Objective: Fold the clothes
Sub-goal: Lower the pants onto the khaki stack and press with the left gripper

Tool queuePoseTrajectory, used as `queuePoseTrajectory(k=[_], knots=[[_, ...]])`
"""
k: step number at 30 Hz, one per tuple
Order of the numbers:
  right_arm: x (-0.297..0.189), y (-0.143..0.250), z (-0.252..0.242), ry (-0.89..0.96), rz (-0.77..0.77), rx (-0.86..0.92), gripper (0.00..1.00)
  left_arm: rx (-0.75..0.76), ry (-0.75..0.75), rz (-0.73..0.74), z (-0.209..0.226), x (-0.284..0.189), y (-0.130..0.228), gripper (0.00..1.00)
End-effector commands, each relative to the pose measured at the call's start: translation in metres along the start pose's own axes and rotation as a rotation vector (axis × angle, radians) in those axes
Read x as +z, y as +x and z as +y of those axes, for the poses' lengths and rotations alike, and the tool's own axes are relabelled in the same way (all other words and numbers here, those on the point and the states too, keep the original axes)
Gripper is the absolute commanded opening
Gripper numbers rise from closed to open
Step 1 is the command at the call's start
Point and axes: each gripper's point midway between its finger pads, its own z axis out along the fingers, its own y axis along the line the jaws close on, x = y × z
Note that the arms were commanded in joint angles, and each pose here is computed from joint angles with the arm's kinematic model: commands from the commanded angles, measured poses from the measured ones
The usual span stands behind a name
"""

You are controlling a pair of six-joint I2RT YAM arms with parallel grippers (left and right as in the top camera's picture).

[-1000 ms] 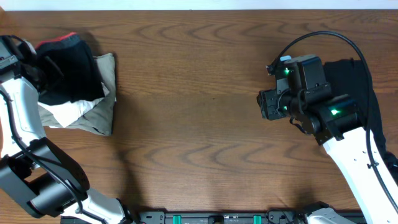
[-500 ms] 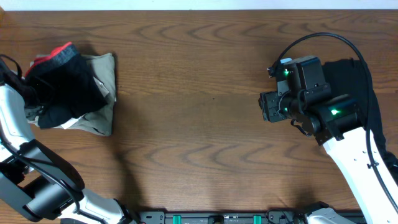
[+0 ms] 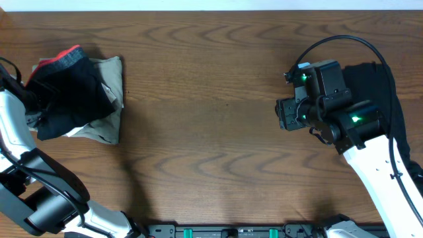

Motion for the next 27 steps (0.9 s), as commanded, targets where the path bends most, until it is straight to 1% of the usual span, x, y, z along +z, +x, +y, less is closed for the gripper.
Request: queuePoseTrajectory(k=[1, 3, 6, 8, 11, 12, 13, 14, 15, 16, 17, 19, 21, 23, 25, 27], knots=[[0.001, 0.000, -0.004, 0.014, 0.004, 0.013, 0.63, -0.088, -0.103, -0.137, 0.023, -0.031, -0.023, 0.72], [0.001, -0.001, -0.003, 0.013, 0.003, 0.013, 0.63, -0.120, -0.108, -0.186, 0.028, -0.046, -0.029, 0.73], [0.001, -0.001, -0.003, 0.013, 0.002, 0.013, 0.63, -0.132, -0.069, -0.239, 0.025, -0.067, -0.036, 0.77], [0.001, -0.001, -0.004, 0.013, 0.003, 0.013, 0.63, -0.110, 0.021, -0.259, 0.009, -0.083, -0.036, 0.78], [0.001, 0.000, -0.004, 0.014, 0.007, 0.013, 0.63, 0.006, 0.186, -0.292, -0.023, -0.108, -0.036, 0.77], [0.001, 0.000, -0.004, 0.014, 0.007, 0.013, 0.63, 0.023, 0.220, -0.295, -0.029, -0.114, -0.034, 0.74], [0.001, 0.000, -0.004, 0.014, 0.007, 0.013, 0.63, 0.028, 0.235, -0.294, -0.032, -0.118, -0.033, 0.65], [0.001, 0.000, -0.004, 0.014, 0.007, 0.013, 0.63, 0.033, 0.238, -0.292, -0.032, -0.118, -0.032, 0.54], [0.001, 0.000, -0.004, 0.014, 0.006, 0.013, 0.63, 0.044, 0.241, -0.289, -0.033, -0.117, -0.031, 0.37], [0.001, 0.000, -0.004, 0.014, 0.006, 0.013, 0.63, 0.047, 0.242, -0.279, -0.033, -0.113, -0.030, 0.29], [0.001, 0.000, -0.004, 0.014, 0.007, 0.013, 0.63, 0.058, 0.261, -0.260, -0.036, -0.108, -0.028, 0.28], [0.001, 0.001, -0.004, 0.014, 0.008, 0.013, 0.63, 0.086, 0.351, -0.207, -0.048, -0.095, -0.023, 0.28], [0.001, 0.001, -0.004, 0.015, 0.010, 0.013, 0.64, 0.084, 0.430, -0.154, -0.055, -0.079, -0.022, 0.28], [0.001, 0.003, -0.004, 0.016, 0.017, 0.013, 0.64, 0.071, 0.490, -0.105, -0.057, -0.059, -0.023, 0.31], [0.001, 0.004, -0.004, 0.016, 0.023, 0.013, 0.64, 0.055, 0.539, -0.055, -0.058, -0.040, -0.024, 0.33], [0.001, 0.004, -0.004, 0.016, 0.022, 0.013, 0.64, 0.032, 0.555, -0.007, -0.054, -0.014, -0.025, 0.34]])
